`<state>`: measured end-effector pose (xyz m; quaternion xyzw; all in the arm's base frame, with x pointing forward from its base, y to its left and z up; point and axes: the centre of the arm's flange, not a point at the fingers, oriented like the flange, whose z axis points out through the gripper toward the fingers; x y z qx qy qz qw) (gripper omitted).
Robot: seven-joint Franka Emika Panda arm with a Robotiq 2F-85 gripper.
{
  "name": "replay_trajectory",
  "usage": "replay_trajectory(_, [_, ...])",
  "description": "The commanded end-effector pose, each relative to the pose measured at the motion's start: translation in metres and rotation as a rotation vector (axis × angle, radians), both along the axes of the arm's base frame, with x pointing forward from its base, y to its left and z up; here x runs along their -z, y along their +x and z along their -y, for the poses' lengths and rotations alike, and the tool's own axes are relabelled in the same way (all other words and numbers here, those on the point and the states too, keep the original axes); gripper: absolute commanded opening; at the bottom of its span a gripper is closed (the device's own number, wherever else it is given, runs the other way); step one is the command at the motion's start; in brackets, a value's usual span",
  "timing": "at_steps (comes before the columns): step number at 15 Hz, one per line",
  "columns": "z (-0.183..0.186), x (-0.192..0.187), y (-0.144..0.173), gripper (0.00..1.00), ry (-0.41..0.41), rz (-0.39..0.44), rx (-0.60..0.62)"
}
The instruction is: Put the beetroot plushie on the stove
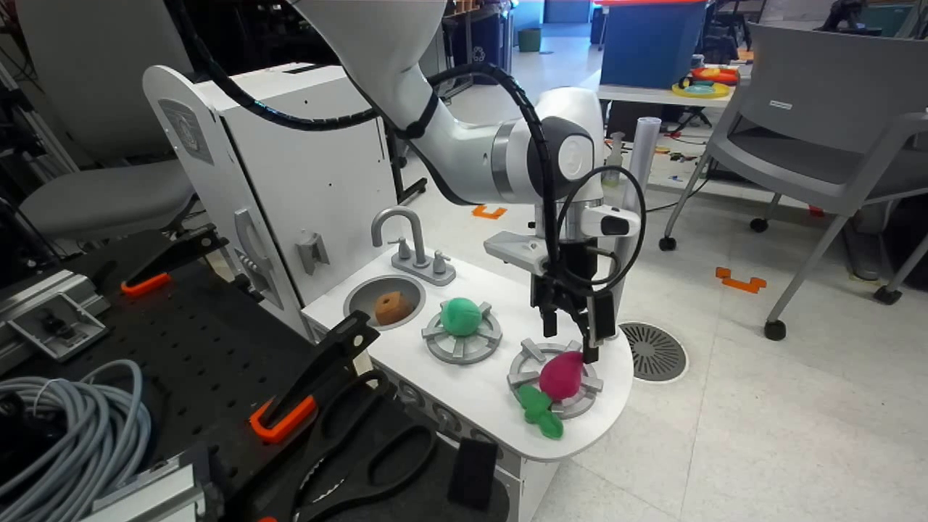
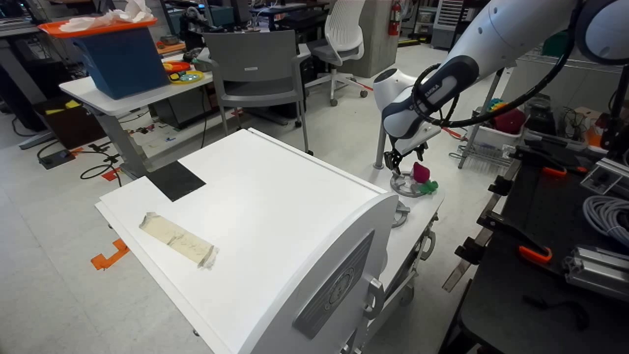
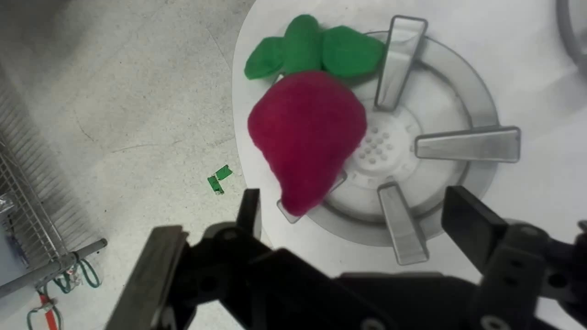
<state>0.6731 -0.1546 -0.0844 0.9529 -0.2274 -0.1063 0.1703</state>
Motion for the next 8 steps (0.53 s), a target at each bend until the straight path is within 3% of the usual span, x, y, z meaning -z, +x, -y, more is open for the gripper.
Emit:
replay_trajectory(1, [-0.015,-0.019,-0.006,1.00,0.136,-0.098,0.009])
replay_trajectory(3, [-0.027,-0.037,-0.033,1.00,0.159,-0.205,0.046])
replay_trajectory(4, [-0.021,-0.009,-0.010,1.00,0.108,-0.126,0.015])
replay_trajectory(8, [-0.026,-0.022,-0.019,1.00,0.130,-0.183,0.031])
